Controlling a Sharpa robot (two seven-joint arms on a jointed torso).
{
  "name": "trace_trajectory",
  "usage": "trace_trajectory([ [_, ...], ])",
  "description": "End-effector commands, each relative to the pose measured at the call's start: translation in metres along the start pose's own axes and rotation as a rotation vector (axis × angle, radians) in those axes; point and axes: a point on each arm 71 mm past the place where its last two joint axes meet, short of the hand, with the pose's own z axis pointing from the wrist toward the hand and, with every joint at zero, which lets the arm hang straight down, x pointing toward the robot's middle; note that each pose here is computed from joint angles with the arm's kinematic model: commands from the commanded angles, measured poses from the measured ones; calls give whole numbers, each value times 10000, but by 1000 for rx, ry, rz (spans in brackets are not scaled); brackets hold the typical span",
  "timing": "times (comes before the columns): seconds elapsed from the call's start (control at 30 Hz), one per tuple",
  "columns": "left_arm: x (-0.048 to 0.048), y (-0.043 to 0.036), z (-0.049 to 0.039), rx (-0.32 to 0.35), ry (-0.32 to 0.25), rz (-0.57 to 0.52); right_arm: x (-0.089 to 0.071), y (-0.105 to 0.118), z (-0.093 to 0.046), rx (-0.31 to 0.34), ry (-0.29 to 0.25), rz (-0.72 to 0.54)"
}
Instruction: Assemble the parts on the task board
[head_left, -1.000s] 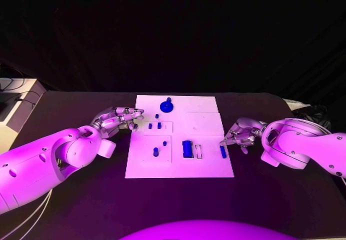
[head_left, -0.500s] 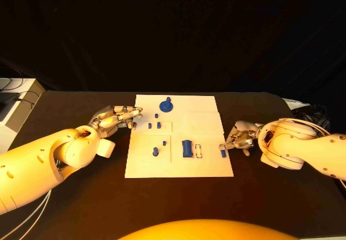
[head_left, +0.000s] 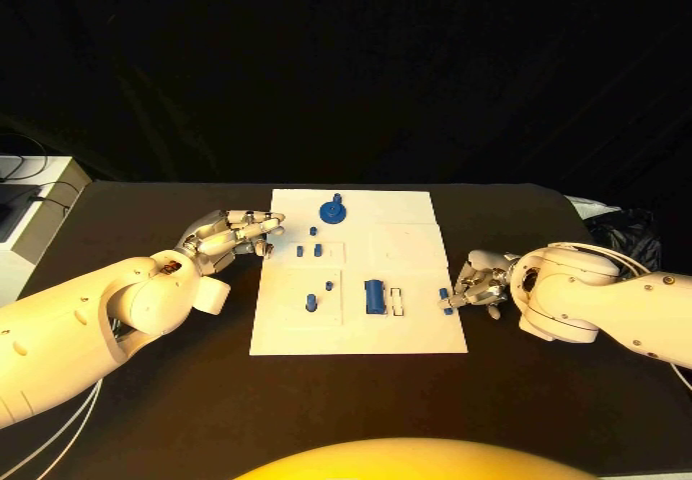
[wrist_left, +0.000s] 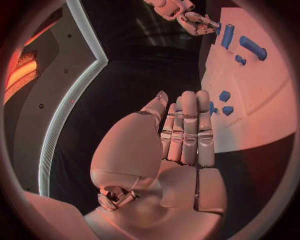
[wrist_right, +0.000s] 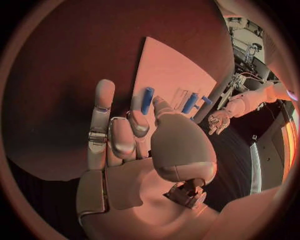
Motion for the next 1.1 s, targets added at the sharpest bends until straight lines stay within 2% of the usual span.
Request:
trace_trajectory([
  [0.03, 15, -12, 2, 15, 4, -8, 53, 18, 18, 8, 16, -30],
  [0.7, 7, -10, -5, 11, 3, -8, 137, 98, 89, -13, 49, -48],
  [0.87, 5, -11, -7, 11, 2, -8, 160, 123, 107, -45, 73, -62],
  [1.1, 10, -11, -5, 12, 4, -8, 156, 143, 111, -68, 60, -51],
])
